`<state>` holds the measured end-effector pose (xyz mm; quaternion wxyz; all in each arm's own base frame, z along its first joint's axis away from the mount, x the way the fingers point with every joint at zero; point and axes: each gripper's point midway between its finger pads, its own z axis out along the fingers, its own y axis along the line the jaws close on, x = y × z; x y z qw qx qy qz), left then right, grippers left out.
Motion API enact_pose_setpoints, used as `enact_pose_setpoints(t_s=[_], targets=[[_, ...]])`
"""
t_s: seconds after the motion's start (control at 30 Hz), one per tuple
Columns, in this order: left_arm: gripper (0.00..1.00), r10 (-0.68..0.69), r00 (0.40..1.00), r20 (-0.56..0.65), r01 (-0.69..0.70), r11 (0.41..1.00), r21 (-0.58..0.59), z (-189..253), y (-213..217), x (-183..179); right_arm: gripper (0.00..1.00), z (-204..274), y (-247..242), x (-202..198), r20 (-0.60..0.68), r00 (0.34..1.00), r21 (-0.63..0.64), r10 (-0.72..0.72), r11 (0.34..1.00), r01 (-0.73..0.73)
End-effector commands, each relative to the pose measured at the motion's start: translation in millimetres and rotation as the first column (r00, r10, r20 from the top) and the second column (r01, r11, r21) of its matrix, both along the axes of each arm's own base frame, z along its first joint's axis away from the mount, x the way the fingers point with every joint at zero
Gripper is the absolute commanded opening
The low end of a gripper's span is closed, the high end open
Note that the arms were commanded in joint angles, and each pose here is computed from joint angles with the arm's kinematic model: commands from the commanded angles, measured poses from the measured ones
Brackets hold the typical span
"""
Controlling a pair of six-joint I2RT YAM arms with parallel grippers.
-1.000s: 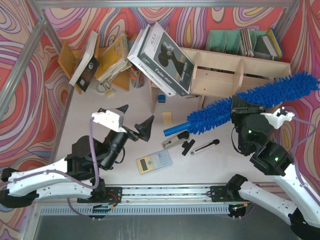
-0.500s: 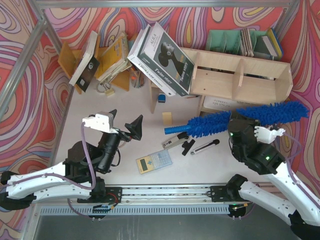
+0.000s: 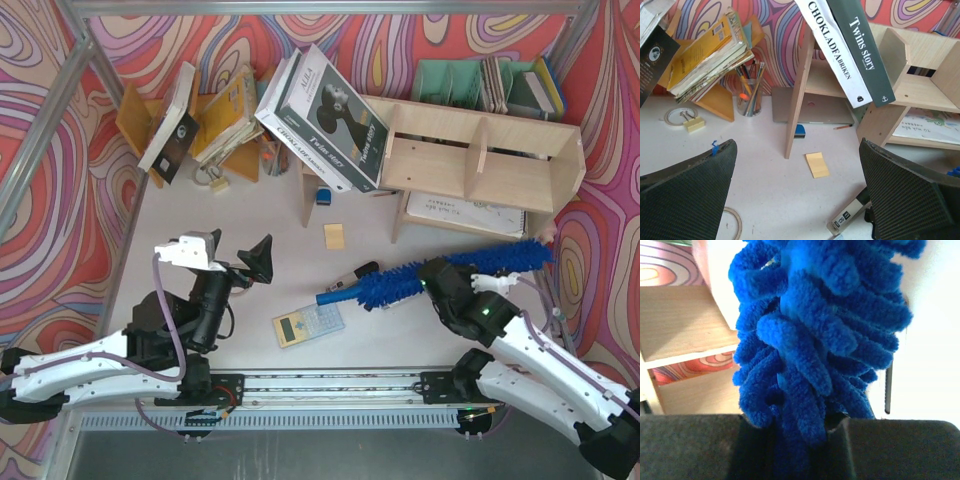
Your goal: Dust the bookshelf with a duster
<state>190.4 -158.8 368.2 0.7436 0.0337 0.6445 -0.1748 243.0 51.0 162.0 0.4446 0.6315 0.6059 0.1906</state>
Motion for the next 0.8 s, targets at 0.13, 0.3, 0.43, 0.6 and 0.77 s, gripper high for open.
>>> enact_pose_setpoints(t_s=[0.13, 0.3, 0.43, 0.6, 0.77], targets=[[0.99, 0.049, 0.998, -0.035, -0.048, 0.999, 0.015, -21.4, 3.5, 4.1, 0.17, -28.0, 24.3, 13.2, 0.043, 0.999, 0.141, 0.024, 0.990, -0.029], [0.99, 0.057, 0.998, -0.040, -0.056, 0.998, 0.028, -24.9, 2.0, 5.9, 0.26, -50.1, 31.4, 18.1, 0.009, 1.000, 0.162, 0.029, 0.986, -0.030], [0.98, 0.066, 0.997, -0.049, -0.064, 0.997, 0.031, -28.7, 3.0, 6.9, 0.33, -60.0, 37.6, 25.0, 0.015, 0.999, 0.192, 0.039, 0.981, -0.041], [0.98, 0.074, 0.996, -0.058, -0.072, 0.997, 0.036, -34.4, 4.6, 8.3, 0.50, -63.4, 38.0, 27.3, 0.004, 0.999, 0.195, 0.038, 0.980, -0.038], [0.98, 0.090, 0.994, -0.061, -0.088, 0.996, 0.027, -35.2, 9.8, 9.8, 0.73, -63.4, 36.7, 23.5, -0.009, 0.999, 0.194, 0.043, 0.980, -0.041]])
